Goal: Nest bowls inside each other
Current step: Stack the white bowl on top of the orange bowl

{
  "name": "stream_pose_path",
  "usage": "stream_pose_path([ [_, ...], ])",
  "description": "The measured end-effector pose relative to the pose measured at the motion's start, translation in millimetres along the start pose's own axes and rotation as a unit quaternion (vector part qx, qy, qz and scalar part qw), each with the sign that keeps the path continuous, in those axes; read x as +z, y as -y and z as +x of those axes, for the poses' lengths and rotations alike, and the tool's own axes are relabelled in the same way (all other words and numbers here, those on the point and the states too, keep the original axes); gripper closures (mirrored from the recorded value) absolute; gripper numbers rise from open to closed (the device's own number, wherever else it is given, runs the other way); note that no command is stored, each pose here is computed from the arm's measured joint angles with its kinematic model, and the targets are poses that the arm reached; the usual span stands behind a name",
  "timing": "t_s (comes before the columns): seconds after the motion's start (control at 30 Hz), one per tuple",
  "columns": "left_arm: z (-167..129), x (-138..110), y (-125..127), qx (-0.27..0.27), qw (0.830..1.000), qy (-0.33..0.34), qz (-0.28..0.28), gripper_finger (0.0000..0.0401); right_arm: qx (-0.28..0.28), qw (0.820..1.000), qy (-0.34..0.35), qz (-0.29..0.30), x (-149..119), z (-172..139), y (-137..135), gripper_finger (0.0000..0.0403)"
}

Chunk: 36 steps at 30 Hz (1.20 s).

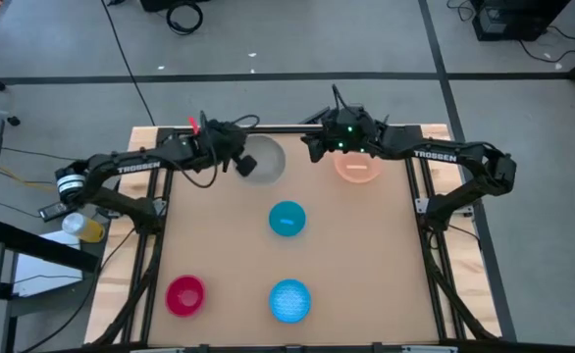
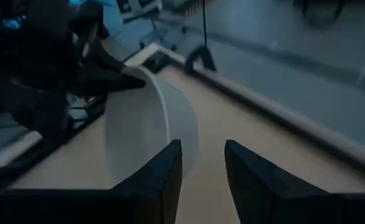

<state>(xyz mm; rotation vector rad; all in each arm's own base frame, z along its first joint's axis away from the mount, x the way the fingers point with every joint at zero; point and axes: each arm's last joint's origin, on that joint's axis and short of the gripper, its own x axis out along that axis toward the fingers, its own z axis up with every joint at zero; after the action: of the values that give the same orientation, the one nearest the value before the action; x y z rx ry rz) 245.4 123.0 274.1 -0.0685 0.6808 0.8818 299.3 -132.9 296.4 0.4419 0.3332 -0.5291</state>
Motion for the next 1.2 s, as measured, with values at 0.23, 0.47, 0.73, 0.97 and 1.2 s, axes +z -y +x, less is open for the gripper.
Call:
stream_pose_path([
  [0.23, -5.7, 17.6, 13.6, 0.009, 0.998, 0.027, -0.048, 0.0400, -0.096, 0.967, 0.028, -0.235, -13.1, 6.0, -26.2, 0.0255],
  [0.47, -4.6, 18.8, 14.0, 0.012, 0.998, 0.033, -0.049, 0.0401, -0.056, 0.967, 0.056, -0.243, -14.2, 4.3, -43.7, 0.0222],
  [0.73, -8.8, 28.3, 20.7, -0.008, 0.996, 0.081, -0.045, 0.0399, -0.062, 0.980, 0.061, -0.179, -19.6, 25.1, -36.3, 0.0208],
  [0.97, -10.7, 28.0, 26.7, -0.020, 0.995, 0.087, -0.036, 0.0398, -0.067, 0.989, 0.046, -0.125, -23.2, 30.6, -30.4, 0.0250],
  [1.2, -11.2, 20.5, 25.3, -0.020, 0.997, 0.047, -0.050, 0.0398, -0.096, 0.977, 0.089, -0.166, -15.0, 11.4, -45.5, 0.0294],
])
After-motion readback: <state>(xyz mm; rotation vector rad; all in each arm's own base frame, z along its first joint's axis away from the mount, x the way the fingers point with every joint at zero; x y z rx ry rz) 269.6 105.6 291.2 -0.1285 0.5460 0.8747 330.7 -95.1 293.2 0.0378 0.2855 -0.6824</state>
